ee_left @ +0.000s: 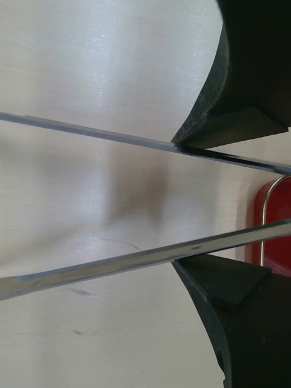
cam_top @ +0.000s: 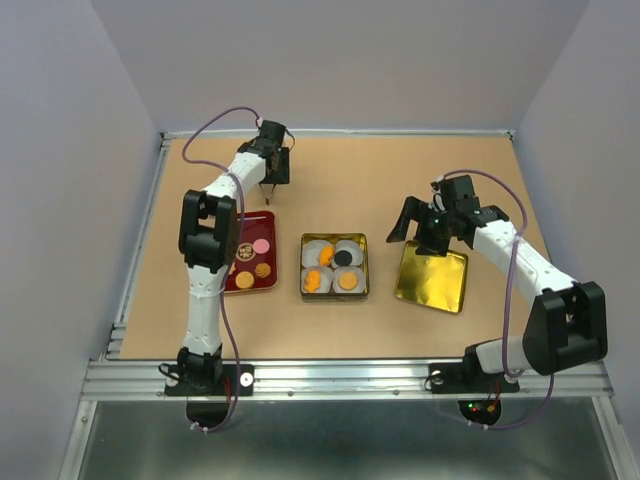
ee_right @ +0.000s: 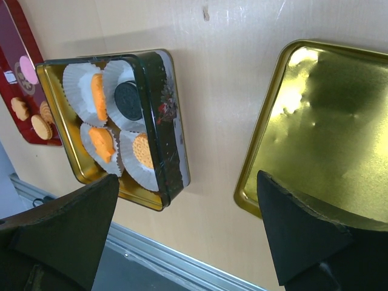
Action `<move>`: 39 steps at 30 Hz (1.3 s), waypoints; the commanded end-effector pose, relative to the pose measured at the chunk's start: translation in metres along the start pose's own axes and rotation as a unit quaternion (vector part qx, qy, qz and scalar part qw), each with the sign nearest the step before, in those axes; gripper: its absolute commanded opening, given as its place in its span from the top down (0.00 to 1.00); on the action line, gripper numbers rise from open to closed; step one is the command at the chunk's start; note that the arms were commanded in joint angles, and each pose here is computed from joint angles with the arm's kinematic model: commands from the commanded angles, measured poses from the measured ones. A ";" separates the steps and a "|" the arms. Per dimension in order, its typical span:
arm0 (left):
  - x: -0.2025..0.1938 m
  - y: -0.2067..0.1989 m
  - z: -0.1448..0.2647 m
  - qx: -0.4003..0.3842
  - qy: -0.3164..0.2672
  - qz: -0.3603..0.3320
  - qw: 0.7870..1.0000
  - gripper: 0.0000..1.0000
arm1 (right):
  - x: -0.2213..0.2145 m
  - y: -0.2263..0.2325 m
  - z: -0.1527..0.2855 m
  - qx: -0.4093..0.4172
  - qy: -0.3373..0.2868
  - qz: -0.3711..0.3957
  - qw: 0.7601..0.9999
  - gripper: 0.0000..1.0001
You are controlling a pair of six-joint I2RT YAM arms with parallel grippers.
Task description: Pack the cookies
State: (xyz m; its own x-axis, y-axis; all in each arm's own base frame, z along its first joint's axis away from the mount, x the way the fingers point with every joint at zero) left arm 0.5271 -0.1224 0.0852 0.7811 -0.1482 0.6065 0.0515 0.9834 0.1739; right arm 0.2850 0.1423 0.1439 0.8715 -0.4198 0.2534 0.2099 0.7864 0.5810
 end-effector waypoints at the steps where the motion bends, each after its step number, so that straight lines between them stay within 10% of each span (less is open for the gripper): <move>1: 0.013 0.001 0.003 -0.013 -0.032 0.004 0.999 0.20 | 0.007 0.002 0.000 0.007 -0.013 0.013 1.000 0.00; 12: 0.015 0.003 0.006 -0.018 -0.039 0.011 0.999 0.18 | 0.008 -0.001 -0.001 -0.002 -0.016 0.012 1.000 0.00; 20: 0.089 0.021 0.103 -0.034 -0.144 0.052 0.988 0.18 | -0.006 -0.038 -0.021 -0.069 -0.008 -0.007 0.998 0.00; 31: 0.075 0.026 0.182 -0.090 -0.181 0.085 0.976 0.19 | -0.005 -0.051 -0.062 -0.141 -0.003 -0.002 0.990 0.46; 39: 0.043 0.021 0.187 -0.111 -0.176 0.087 0.974 0.19 | -0.009 -0.058 -0.079 -0.172 0.003 -0.001 0.985 0.58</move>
State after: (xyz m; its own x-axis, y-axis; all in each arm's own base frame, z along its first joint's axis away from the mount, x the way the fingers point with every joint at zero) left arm 0.4554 -0.1238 0.2698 0.5234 0.0199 0.8518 0.0780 0.9944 -0.0711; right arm 0.2782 0.1348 0.0423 0.8977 -0.4054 0.1726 0.3450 0.8904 0.2970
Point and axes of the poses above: each gripper's point midway between its finger pads, its own z axis back along the fingers, its own y axis along the line the jaws close on, x = y × z, the point moved 2 cm from there along z, back along the fingers, and after that the axes turned 8 degrees about -z, right-handed, at the moved point
